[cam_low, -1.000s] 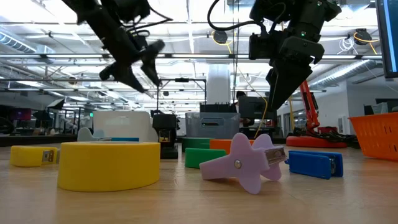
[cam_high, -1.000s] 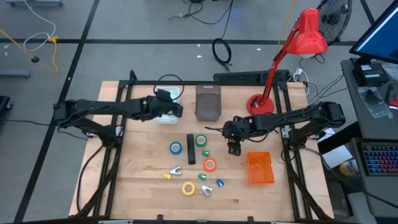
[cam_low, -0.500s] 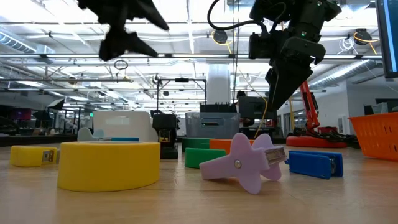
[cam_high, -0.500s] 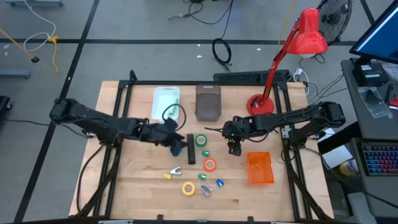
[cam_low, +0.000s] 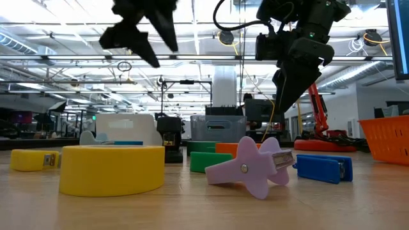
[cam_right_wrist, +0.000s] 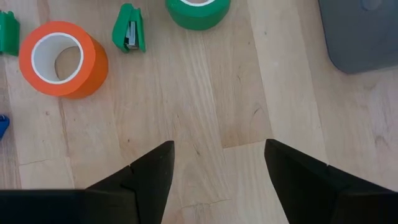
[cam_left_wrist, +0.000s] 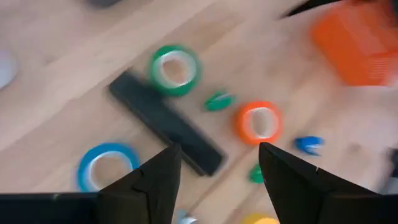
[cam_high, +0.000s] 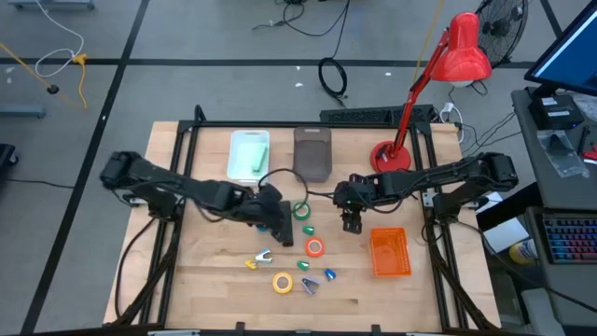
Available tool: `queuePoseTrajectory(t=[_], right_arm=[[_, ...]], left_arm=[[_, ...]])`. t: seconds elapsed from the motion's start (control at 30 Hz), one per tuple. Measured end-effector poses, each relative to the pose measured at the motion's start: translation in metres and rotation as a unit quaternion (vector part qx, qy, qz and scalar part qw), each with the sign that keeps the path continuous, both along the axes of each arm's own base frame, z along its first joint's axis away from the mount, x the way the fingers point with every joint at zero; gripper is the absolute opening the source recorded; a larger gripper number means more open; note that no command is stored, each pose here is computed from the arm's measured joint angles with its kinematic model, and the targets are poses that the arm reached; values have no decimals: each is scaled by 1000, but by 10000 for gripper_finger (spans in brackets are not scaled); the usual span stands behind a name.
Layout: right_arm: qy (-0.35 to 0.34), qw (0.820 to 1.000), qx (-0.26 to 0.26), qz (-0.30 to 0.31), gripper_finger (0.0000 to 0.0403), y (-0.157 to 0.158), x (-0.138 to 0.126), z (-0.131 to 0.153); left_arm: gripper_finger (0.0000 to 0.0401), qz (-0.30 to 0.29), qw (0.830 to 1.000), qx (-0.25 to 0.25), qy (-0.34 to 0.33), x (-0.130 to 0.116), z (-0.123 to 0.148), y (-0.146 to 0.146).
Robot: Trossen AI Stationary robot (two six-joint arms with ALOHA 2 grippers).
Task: Pick and place Stapler, Stapler remover, tape
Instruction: Put the black stapler into the white bin
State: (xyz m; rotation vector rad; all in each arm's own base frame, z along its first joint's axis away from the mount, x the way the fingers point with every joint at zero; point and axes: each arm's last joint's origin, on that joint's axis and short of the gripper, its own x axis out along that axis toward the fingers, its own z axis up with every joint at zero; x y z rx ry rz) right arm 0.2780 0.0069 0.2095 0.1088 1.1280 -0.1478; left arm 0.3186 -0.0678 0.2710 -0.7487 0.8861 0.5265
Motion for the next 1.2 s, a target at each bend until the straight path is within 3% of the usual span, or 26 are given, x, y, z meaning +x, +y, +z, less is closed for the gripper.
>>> queuePoseTrajectory(t=[0.27,0.53,0.67,0.9,1.2], right_arm=[[4,999,-19,42,242,0,0,0],[-26,996,-34,76,242,0,4,4],[-75,992,-12,103,242,-1,1,18],[-184,981,-7,64,242,-15,-42,27],[-353,935,-11,34,242,-17,-105,24]], left_arm=[[214,72,995,-21,64,36,-28,11],[214,119,990,-38,68,38,-33,18],[214,134,988,-43,67,38,-33,19],[213,169,982,-50,69,36,-34,20],[213,206,974,-63,64,38,-34,31]])
